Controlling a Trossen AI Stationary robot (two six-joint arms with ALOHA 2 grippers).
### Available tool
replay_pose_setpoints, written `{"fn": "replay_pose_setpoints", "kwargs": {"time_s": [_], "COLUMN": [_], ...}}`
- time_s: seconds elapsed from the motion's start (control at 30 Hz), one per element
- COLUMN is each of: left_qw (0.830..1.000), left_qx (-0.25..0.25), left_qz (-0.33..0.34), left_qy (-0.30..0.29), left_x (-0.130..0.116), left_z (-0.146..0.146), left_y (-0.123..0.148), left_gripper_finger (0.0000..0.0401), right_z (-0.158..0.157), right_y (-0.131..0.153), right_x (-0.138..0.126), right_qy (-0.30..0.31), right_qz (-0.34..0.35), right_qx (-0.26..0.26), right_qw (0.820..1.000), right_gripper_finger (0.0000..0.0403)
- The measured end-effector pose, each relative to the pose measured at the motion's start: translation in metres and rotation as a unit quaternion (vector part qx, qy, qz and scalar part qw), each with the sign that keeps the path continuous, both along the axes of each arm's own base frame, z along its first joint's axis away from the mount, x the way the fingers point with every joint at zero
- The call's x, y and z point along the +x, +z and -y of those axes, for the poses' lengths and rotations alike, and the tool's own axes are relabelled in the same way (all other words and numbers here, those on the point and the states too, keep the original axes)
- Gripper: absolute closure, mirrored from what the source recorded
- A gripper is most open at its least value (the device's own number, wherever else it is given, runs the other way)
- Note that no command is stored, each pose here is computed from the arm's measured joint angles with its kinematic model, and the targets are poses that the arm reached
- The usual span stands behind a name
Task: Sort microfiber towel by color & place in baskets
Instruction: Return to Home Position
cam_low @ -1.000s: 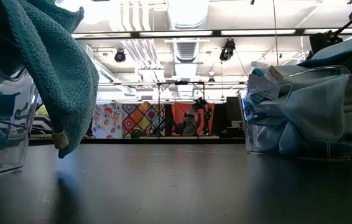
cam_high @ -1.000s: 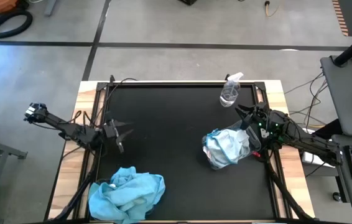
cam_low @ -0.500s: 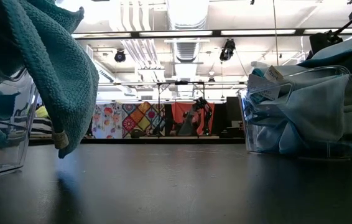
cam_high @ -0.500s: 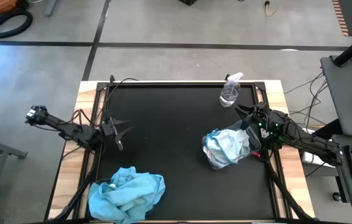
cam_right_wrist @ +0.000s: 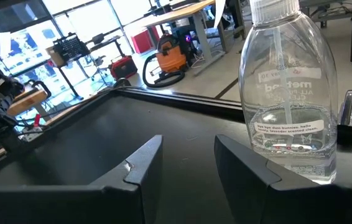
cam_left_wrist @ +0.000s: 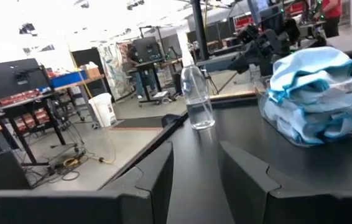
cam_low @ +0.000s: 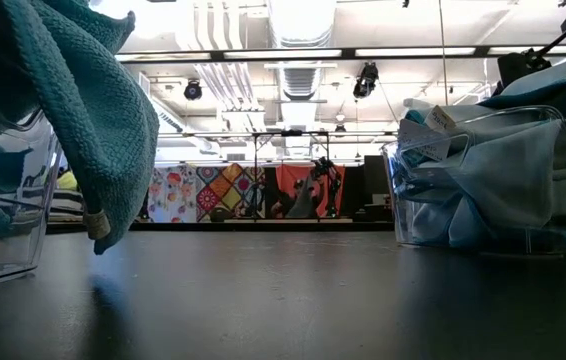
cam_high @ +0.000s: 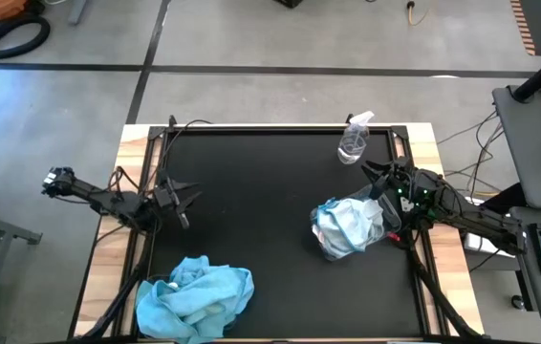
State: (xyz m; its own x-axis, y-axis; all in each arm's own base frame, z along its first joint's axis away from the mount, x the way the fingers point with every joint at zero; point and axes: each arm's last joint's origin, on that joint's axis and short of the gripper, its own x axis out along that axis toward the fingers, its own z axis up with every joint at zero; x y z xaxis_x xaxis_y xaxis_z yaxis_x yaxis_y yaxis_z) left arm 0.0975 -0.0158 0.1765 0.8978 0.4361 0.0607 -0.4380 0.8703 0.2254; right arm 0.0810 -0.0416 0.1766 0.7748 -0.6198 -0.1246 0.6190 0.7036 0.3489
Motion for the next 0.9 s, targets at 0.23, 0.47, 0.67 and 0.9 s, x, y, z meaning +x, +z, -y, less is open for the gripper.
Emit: {"fn": "replay_pose_setpoints", "kwargs": {"time_s": [0.23,0.47,0.67,0.9], "left_qw": [0.998,0.983,0.960,0.939], "left_qx": [0.002,-0.057,-0.093,-0.132], "left_qz": [0.020,0.064,0.094,0.108], "left_qy": [0.058,0.162,0.247,0.300], "left_x": [-0.002,-0.006,-0.011,-0.015], "left_z": [-0.012,-0.033,-0.050,-0.060], "left_y": [0.004,0.003,0.001,-0.006], "left_gripper_finger": [0.0289,0.0289,0.0289,0.0289], "right_z": [0.000,0.000,0.000,0.000], "right_y": [0.000,0.000,0.000,0.000], "right_x": [0.000,0.000,0.000,0.000], "right_qy": [0.000,0.000,0.000,0.000], "right_qz": [0.000,0.000,0.000,0.000], "right_qx": [0.000,0.000,0.000,0.000], "right_qw": [1.000,1.000,1.000,1.000], "right_gripper_finger": [0.0264,0.0264,0.0264,0.0264]}}
